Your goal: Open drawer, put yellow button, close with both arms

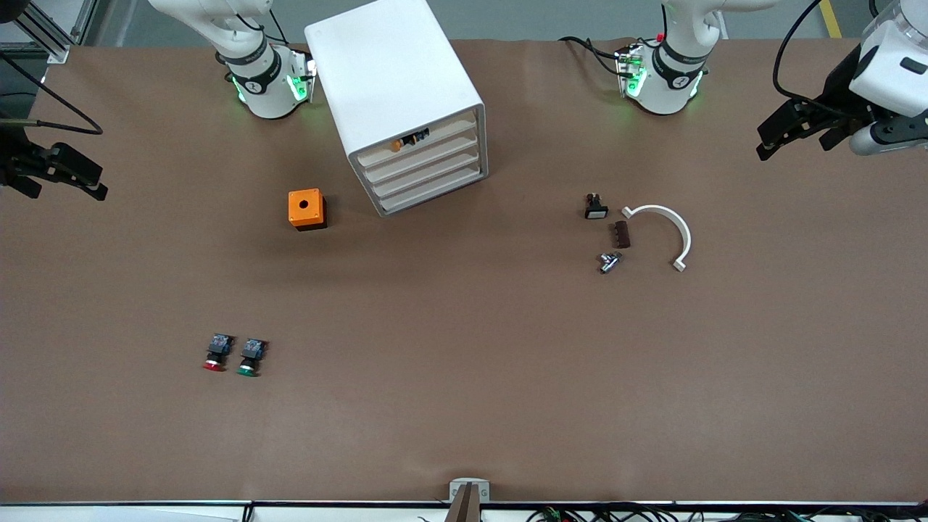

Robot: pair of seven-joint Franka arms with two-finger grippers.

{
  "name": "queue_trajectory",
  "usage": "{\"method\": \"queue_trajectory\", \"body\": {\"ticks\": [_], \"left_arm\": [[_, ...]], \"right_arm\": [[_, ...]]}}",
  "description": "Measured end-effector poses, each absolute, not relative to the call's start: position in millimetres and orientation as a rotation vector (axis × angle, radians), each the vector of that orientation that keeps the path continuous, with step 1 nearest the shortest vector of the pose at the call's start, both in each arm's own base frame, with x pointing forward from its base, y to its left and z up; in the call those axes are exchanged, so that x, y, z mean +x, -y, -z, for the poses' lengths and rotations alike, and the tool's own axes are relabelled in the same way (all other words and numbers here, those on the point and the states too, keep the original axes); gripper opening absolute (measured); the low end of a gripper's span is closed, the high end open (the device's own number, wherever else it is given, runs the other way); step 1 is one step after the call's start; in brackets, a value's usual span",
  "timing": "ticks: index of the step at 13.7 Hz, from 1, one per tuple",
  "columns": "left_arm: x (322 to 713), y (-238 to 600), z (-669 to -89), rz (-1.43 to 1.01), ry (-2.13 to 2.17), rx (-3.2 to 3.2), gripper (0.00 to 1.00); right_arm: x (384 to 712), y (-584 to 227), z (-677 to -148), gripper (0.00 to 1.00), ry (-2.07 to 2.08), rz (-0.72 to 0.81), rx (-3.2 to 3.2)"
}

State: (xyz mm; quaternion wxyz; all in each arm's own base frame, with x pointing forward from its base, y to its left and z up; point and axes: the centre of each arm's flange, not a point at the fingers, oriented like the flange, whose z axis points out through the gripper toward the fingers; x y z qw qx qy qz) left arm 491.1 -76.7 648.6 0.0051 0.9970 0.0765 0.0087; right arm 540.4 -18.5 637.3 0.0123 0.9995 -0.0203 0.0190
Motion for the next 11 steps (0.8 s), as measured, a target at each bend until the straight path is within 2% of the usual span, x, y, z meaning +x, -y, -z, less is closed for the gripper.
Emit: {"method": "queue_trajectory", "body": {"ticks": [11], "left_arm": [[490.0, 67.1, -646.7, 0.012, -0.134, 3.140, 1.00]], "right_arm": [[540.4, 16.7, -637.3, 1.00, 0.058, -0.059, 3.116]]}}
